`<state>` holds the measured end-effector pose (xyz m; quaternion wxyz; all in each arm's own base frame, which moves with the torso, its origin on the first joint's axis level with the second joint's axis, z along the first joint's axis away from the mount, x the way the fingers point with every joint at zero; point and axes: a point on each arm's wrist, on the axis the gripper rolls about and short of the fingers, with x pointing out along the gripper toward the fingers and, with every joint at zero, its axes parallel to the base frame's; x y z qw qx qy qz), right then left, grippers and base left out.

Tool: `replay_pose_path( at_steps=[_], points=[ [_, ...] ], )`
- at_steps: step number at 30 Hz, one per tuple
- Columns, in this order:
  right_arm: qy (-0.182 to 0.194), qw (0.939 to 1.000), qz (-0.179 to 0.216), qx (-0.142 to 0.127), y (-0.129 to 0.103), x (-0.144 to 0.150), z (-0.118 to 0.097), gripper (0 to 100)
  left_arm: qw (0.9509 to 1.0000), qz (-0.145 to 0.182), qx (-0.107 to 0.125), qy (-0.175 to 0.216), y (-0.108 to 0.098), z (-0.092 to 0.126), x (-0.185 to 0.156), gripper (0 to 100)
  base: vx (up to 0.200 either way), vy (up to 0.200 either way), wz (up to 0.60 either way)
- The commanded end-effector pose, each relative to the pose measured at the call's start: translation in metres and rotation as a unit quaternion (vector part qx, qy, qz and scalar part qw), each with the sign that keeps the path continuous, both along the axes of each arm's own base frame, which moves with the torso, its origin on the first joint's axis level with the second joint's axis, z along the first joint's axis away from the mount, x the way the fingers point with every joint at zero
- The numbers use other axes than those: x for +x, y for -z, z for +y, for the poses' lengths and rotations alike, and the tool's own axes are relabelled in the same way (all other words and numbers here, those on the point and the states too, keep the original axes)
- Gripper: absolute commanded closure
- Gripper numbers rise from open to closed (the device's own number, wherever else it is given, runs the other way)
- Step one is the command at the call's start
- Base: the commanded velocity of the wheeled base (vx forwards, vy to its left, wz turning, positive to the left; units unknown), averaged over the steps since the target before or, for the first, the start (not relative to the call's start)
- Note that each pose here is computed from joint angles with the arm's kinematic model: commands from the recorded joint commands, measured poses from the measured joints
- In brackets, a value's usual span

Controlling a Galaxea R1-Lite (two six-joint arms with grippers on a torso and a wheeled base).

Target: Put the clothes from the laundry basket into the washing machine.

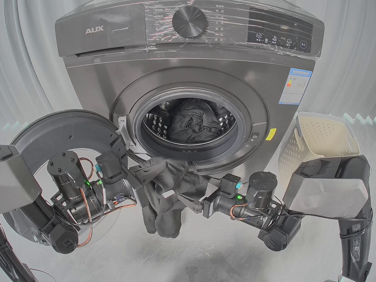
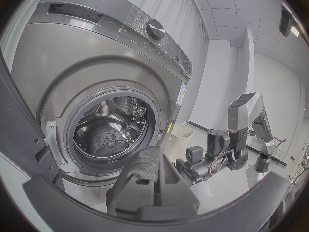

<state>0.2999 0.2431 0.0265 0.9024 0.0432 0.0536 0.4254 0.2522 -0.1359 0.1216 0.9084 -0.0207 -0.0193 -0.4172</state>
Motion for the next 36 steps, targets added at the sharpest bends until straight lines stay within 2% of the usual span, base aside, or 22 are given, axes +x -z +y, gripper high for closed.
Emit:
replay_pose_path(
  at_steps=[1, 8, 11, 16, 23, 26, 27, 34, 36],
  points=[
    [-0.019, 0.9998, 0.002, -0.002, 0.006, -0.005, 0.012, 0, 1.0, 0.002, 0.0, -0.002, 0.001, 0.001, 0.001, 100, 0.0, 0.0, 0.0],
    [-0.051, 0.9987, 0.005, 0.005, -0.003, -0.03, 0.028, 0, 1.0, 0.003, 0.002, -0.002, 0.002, 0.001, 0.001, 100, 0.0, 0.0, 0.0],
    [-0.053, 0.9985, 0.008, 0.004, -0.004, -0.036, 0.031, 0, 1.0, 0.003, 0.002, -0.003, 0.002, 0.001, 0.002, 100, 0.0, 0.0, 0.0],
    [-0.011, 0.9999, 0.008, 0.009, -0.005, -0.032, 0.031, 0, 1.0, 0.003, 0.001, -0.004, 0.002, 0.002, 0.002, 100, 0.0, 0.0, 0.0],
    [0.027, 0.9996, 0.003, 0.012, -0.006, -0.023, 0.03, 0, 1.0, 0.002, 0.001, -0.004, 0.002, 0.001, 0.002, 100, 0.0, 0.0, 0.0],
    [0.032, 0.9994, 0.004, 0.011, -0.004, -0.021, 0.029, 0, 1.0, 0.003, 0.001, -0.004, 0.002, 0.001, 0.002, 100, 0.0, 0.0, 0.0],
    [0.032, 0.9994, 0.004, 0.011, -0.004, -0.021, 0.029, 100, 1.0, 0.003, 0.001, -0.004, 0.002, 0.001, 0.002, 100, 0.0, 0.0, 0.0],
    [0.026, 0.9994, -0.003, 0.02, -0.012, -0.025, 0.03, 100, 1.0, 0.004, 0.001, -0.004, 0.002, 0.002, 0.002, 100, 0.0, 0.0, 0.0],
    [0.025, 0.9993, -0.009, 0.027, -0.021, -0.028, 0.03, 100, 1.0, 0.004, 0.001, -0.006, 0.002, 0.002, 0.003, 100, 0.0, 0.0, 0.0]
  ],
)
